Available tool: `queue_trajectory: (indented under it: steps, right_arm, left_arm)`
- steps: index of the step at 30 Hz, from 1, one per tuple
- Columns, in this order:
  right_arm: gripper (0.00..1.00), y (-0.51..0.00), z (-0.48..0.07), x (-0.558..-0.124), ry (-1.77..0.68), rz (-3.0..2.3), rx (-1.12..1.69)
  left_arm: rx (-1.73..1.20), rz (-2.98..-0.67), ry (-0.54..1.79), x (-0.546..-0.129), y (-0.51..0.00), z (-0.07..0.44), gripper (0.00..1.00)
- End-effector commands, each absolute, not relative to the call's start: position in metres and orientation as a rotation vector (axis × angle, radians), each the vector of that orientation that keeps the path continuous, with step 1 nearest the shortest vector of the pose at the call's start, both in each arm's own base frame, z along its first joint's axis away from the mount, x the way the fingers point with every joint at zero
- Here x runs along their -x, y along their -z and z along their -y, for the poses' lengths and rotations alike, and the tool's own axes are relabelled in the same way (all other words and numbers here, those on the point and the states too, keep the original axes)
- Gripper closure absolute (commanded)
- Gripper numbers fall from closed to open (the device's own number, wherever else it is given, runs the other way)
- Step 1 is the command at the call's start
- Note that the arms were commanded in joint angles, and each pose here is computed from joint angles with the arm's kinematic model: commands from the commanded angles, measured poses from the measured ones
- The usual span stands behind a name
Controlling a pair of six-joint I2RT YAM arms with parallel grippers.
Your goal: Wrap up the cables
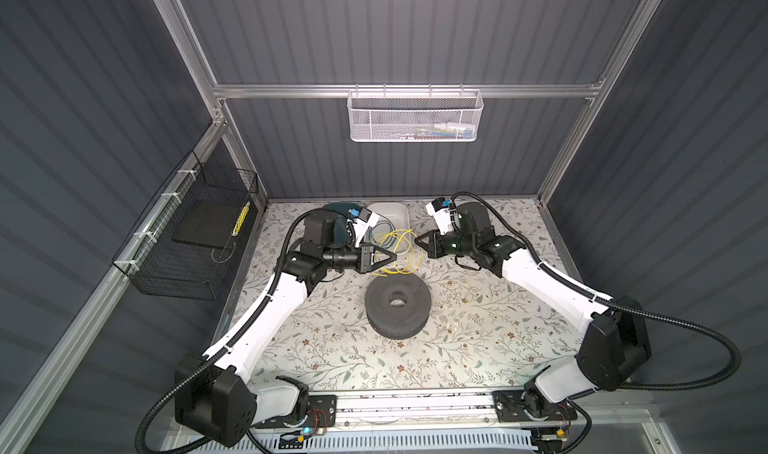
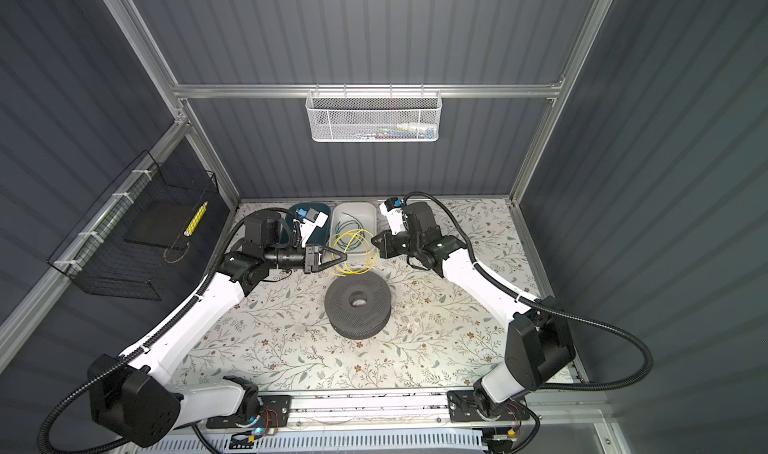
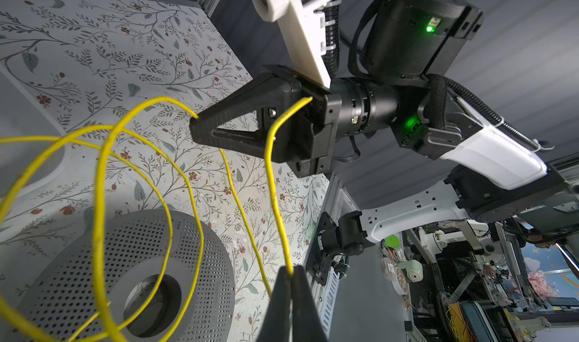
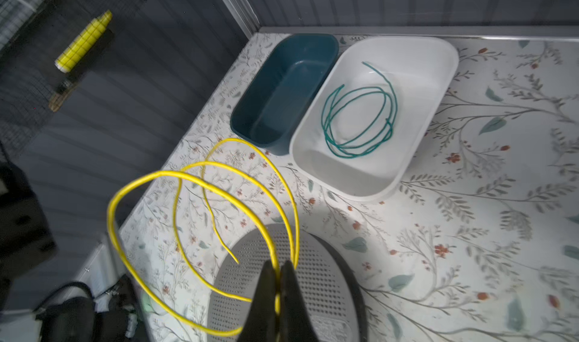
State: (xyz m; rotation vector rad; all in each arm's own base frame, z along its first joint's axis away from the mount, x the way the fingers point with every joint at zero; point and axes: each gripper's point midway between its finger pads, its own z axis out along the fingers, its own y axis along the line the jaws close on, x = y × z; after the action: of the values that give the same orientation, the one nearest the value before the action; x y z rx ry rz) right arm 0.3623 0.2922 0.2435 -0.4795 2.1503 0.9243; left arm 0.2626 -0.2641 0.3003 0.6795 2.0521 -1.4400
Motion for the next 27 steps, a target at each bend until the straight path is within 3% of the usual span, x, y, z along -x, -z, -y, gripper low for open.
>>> queue_trajectory:
  steps: [1,6,15,23,27]
  right_arm:
    - [1.00,-0.247,-0.285,-0.362,-0.935,-2.121,0.407]
    - [1.00,-0.259,-0.244,-0.368,-0.913,-2.028,0.112]
    - [1.00,-0.282,-0.201,-0.347,-1.128,-1.695,-0.352]
    - [1.00,-0.323,-0.190,-0.338,-1.141,-1.423,-0.500]
    - [1.00,-0.347,-0.203,-0.337,-1.168,-1.398,-0.439]
  left_arm:
    - [-0.703,-1.999,1.408,-0.262,-0.314,0.265,1.00]
    - [-0.494,-1.920,1.301,-0.287,-0.318,0.253,1.00]
    - [0.071,-1.511,1.288,-0.331,-0.333,0.203,1.00]
    - [0.408,-1.182,1.383,-0.348,-0.330,0.163,1.00]
    - [0.387,-1.135,1.484,-0.352,-0.331,0.175,0.89]
